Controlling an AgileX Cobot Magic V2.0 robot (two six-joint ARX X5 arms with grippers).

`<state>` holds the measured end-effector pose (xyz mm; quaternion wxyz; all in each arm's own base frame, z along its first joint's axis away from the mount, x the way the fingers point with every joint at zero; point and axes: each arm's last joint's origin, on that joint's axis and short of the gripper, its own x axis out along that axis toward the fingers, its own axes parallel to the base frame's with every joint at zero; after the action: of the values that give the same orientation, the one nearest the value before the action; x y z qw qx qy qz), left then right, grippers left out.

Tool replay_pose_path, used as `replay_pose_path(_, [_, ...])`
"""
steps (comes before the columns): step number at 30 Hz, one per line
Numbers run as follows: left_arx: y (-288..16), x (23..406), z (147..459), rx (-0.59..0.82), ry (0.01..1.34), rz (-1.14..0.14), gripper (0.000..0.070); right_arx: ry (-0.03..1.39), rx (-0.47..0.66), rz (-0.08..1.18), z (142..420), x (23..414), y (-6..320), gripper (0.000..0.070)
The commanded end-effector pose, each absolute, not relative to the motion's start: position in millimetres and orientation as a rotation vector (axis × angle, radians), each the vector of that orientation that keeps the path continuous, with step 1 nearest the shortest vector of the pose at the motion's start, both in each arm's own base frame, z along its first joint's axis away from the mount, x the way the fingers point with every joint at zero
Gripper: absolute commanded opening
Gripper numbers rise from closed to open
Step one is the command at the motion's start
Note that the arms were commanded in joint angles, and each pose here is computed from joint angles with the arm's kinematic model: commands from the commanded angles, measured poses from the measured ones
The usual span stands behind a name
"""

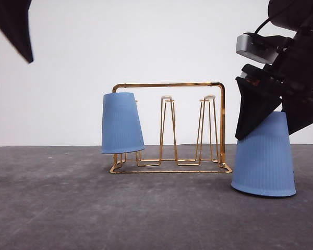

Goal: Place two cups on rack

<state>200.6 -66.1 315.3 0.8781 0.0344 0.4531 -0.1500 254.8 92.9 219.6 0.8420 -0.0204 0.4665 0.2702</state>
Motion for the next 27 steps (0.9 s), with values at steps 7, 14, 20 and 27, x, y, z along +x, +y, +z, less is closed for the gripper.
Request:
replay_pose_path(7, [-67.7, 201.5, 313.0, 0.060, 0.947, -0.312, 0.0514, 0.776, -0.083, 0.622, 305.5, 262.9, 97.6, 0.0379])
replay_pose_path(14, [-68.2, 203.0, 314.2, 0.057, 0.926, -0.314, 0.0514, 0.638, -0.109, 0.633, 342.1, 268.4, 99.6, 0.0379])
replay_pose_path(20, [-68.7, 204.7, 315.6, 0.054, 0.903, -0.316, 0.0514, 0.563, -0.113, 0.627, 338.2, 285.6, 105.2, 0.0379])
replay_pose_path(27, [-69.0, 205.6, 316.3, 0.053, 0.891, -0.317, 0.0514, 0.636, -0.114, 0.626, 302.6, 316.6, 115.7, 0.0379])
